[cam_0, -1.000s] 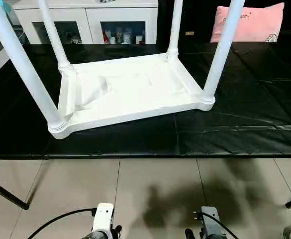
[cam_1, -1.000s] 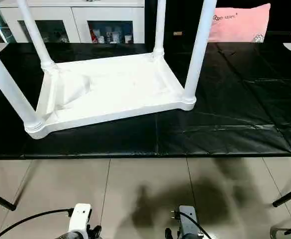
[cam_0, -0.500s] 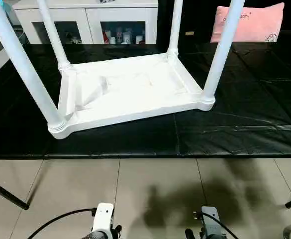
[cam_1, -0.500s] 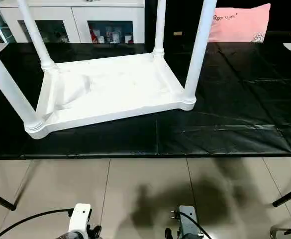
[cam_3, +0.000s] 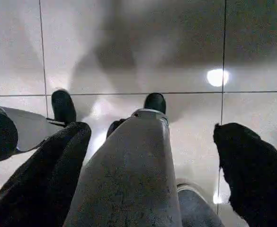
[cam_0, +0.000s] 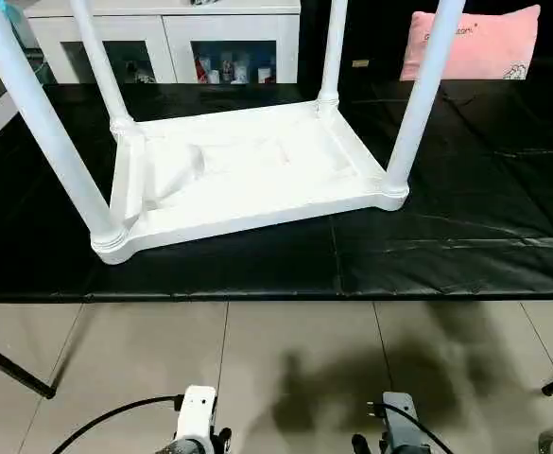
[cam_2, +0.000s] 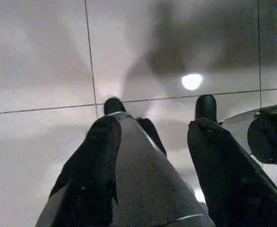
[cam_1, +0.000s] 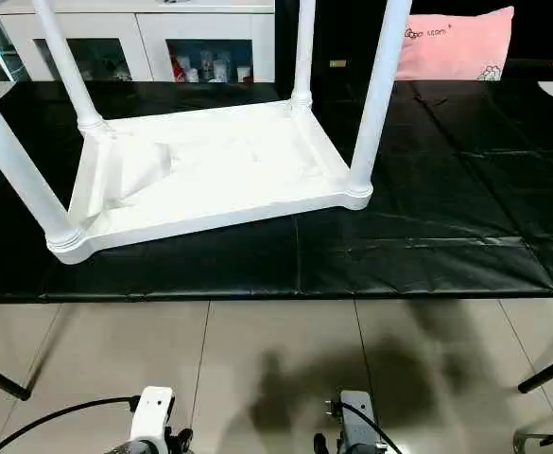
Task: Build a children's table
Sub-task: Rotate leg to tighten
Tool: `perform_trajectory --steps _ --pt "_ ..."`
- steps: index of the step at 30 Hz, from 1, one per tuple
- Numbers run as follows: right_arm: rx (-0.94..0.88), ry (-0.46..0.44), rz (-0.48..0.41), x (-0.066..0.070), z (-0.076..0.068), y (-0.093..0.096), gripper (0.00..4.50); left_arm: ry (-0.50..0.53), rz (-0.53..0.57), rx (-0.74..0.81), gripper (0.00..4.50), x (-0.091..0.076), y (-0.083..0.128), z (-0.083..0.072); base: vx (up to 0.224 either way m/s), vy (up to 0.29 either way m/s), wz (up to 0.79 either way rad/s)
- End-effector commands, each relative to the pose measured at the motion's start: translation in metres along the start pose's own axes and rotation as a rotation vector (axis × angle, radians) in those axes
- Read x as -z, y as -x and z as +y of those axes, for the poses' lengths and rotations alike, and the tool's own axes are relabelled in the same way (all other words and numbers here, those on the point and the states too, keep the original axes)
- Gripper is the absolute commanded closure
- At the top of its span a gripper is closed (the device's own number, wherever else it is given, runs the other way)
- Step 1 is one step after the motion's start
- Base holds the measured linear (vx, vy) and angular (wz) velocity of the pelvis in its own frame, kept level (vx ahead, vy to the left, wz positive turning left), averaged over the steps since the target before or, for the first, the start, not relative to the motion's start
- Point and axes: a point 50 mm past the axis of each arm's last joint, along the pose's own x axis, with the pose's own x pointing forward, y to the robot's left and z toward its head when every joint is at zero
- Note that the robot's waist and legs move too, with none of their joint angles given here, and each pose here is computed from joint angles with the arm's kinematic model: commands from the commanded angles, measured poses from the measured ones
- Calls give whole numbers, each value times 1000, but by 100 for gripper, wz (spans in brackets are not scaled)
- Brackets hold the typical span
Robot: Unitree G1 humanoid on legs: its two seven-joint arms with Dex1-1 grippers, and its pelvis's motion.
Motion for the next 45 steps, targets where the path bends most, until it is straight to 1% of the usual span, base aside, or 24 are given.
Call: perform_trajectory --steps 1,45 --pt "1 7 24 6 0 0 0 2 12 -5 190 2 0 2 0 0 0" --pt "1 7 24 6 0 0 0 2 12 -5 190 2 0 2 0 0 0"
